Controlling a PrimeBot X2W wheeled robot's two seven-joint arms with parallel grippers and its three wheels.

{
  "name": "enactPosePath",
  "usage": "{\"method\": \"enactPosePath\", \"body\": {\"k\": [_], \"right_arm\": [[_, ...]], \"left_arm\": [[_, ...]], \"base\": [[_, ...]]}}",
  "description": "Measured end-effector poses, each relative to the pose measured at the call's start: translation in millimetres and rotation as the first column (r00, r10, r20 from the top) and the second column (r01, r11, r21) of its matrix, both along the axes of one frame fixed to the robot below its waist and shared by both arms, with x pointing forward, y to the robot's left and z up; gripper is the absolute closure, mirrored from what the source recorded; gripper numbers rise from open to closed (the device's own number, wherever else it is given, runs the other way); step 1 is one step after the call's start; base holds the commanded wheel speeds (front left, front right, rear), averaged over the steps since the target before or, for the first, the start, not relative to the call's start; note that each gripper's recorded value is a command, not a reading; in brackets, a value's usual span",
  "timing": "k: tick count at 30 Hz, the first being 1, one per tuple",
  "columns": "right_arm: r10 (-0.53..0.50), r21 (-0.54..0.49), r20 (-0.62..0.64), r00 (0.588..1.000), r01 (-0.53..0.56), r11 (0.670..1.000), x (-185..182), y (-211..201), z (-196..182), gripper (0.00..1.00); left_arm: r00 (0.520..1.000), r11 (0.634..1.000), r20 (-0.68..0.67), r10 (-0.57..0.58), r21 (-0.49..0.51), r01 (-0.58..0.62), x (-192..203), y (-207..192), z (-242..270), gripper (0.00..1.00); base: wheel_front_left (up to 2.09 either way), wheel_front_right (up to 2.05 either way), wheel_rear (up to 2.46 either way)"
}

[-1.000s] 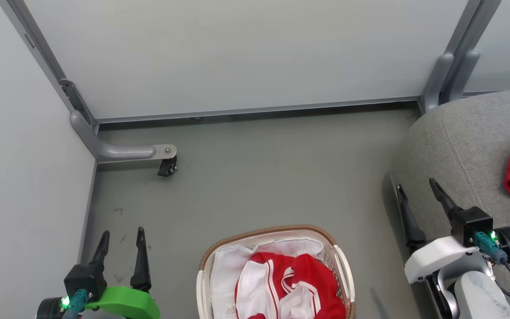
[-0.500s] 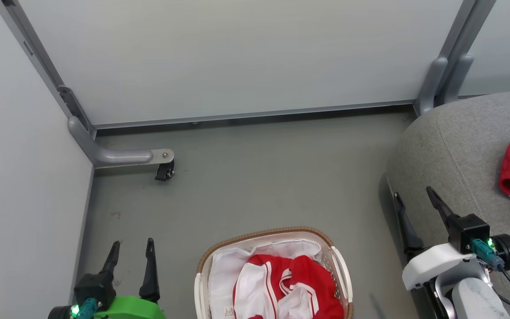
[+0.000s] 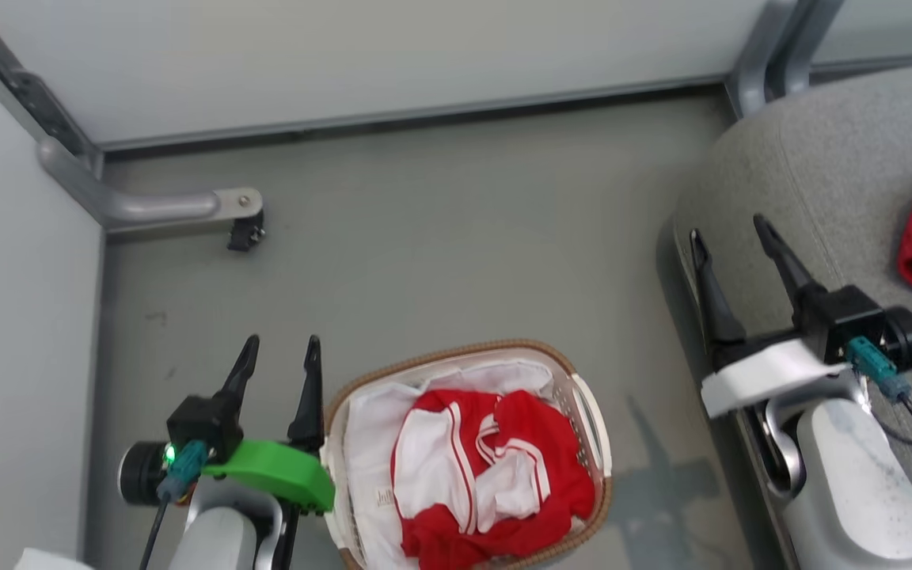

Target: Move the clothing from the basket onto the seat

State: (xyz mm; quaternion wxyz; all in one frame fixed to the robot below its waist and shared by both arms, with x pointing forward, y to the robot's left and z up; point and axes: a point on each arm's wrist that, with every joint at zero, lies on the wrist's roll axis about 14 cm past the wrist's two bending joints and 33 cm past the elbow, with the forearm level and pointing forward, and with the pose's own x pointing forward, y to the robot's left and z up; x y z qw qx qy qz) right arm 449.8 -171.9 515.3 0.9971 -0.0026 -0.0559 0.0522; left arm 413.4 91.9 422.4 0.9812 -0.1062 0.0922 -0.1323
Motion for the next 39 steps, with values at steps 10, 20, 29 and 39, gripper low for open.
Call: {"method": "enactPosePath", "body": {"k": [10, 20, 29, 39], "right_arm": [[-0.016, 0.034, 0.018, 1.000, 0.015, 0.999, 41, -11, -7, 0.00], [-0.081, 0.048, -0.077, 0.994, 0.085, 0.995, 46, -40, -48, 0.00], [-0.141, 0.020, -0.168, 0.976, 0.147, 0.989, 41, -64, -85, 0.00], [-0.170, 0.000, -0.217, 0.961, 0.174, 0.985, 39, -77, -105, 0.00]], "left_arm": [[0.975, 0.978, -0.087, -0.207, 0.010, 0.209, 45, -65, -53, 0.00], [0.883, 0.910, -0.231, -0.408, -0.022, 0.414, 38, -125, -126, 0.00], [0.767, 0.829, -0.341, -0.544, -0.076, 0.554, 16, -160, -182, 0.00], [0.614, 0.761, -0.498, -0.612, -0.159, 0.630, -31, -179, -239, 0.00]], "base": [[0.00, 0.00, 0.00], [0.00, 0.00, 0.00], [0.00, 0.00, 0.00], [0.00, 0.00, 0.00]]}}
